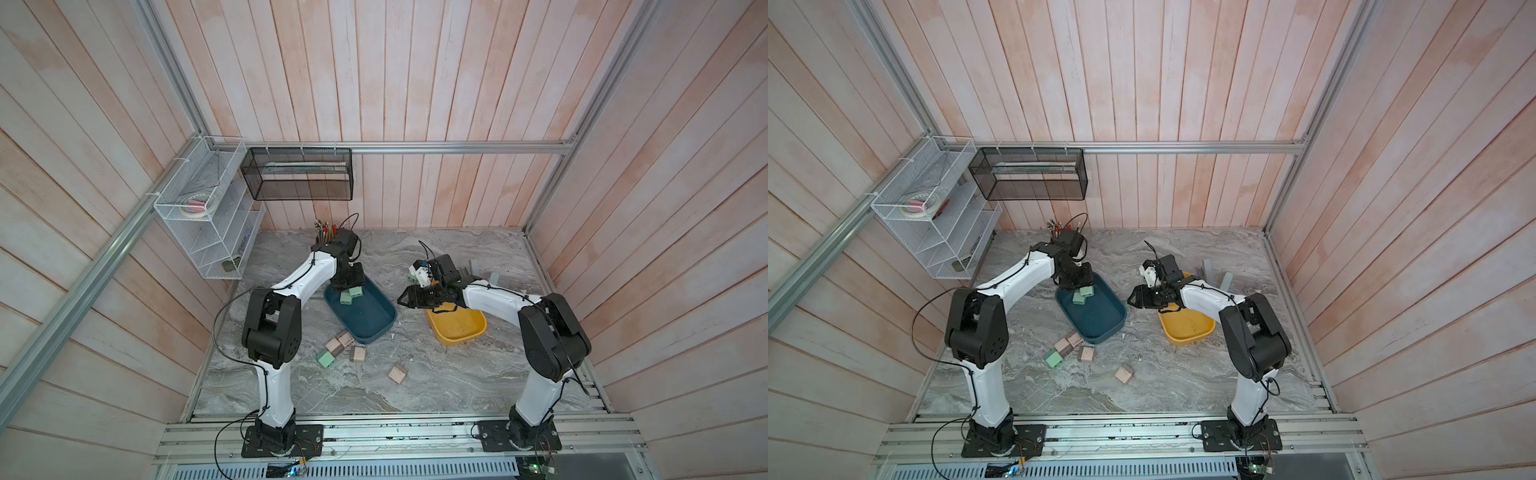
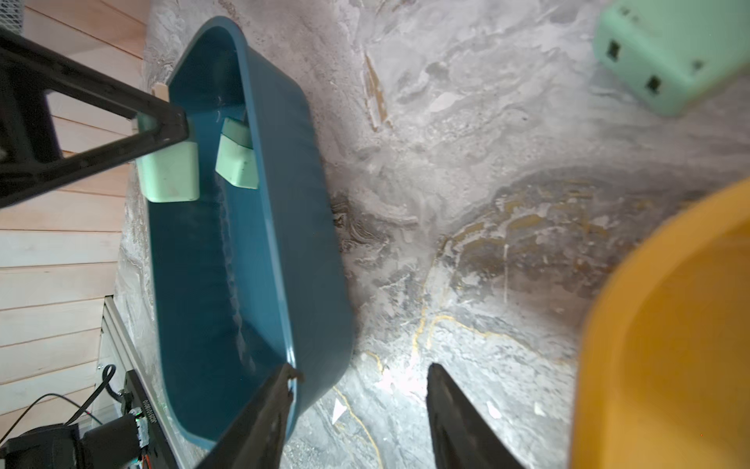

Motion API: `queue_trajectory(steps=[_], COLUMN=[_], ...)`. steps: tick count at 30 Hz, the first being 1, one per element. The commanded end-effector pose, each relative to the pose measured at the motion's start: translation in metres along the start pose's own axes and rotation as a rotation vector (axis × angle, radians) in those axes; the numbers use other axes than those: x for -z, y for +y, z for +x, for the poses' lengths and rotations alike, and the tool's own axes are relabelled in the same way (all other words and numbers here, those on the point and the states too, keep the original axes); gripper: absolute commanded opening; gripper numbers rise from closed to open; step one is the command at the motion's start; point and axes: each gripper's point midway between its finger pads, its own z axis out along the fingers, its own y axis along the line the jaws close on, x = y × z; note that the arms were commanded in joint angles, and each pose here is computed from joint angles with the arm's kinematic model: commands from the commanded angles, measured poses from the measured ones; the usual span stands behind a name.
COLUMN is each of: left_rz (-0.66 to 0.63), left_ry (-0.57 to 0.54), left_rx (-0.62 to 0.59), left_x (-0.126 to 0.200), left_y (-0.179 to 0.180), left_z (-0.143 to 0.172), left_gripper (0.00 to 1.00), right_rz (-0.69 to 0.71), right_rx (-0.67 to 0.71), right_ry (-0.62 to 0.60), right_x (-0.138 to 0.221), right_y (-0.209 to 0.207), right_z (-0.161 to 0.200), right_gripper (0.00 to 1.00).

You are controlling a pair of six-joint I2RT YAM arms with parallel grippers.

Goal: Place the plugs by color into the storage box
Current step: Place the plug in the storage box.

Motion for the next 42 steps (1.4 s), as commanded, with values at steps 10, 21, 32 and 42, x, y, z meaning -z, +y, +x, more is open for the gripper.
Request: queue_trajectory(steps=[10,21,32,42], left_rz=[0.015,0.000,0.051,-0.002], left_ry=[-0.002,0.000,-0.036,0.004], left_rx=[-0.015,-0.026,-0.020,0.063], left_x=[-0.056,-0.065,0.005,0.072], left_y=[-0.014,-0.013,-0.029,0.009], left_z=[-0.009,-0.009,-0.012,0.055], left_gripper=[0.49,0.56,0.68,0.68], right_rz=[0.038,0.044,0.031,0.013], right_rx=[-0.014,-0.005,0.008,-0.006], right_ry=[-0.016,-0.006,-0.011,-0.015], right_x=[0.008,0.004,0.000,-0.003], right_y=[-0.006,-0.007,-0.002,0.000], right_z=[0.005,0.002,-0.010,-0.011], right_gripper=[0.57,0.57,0.57,0.58])
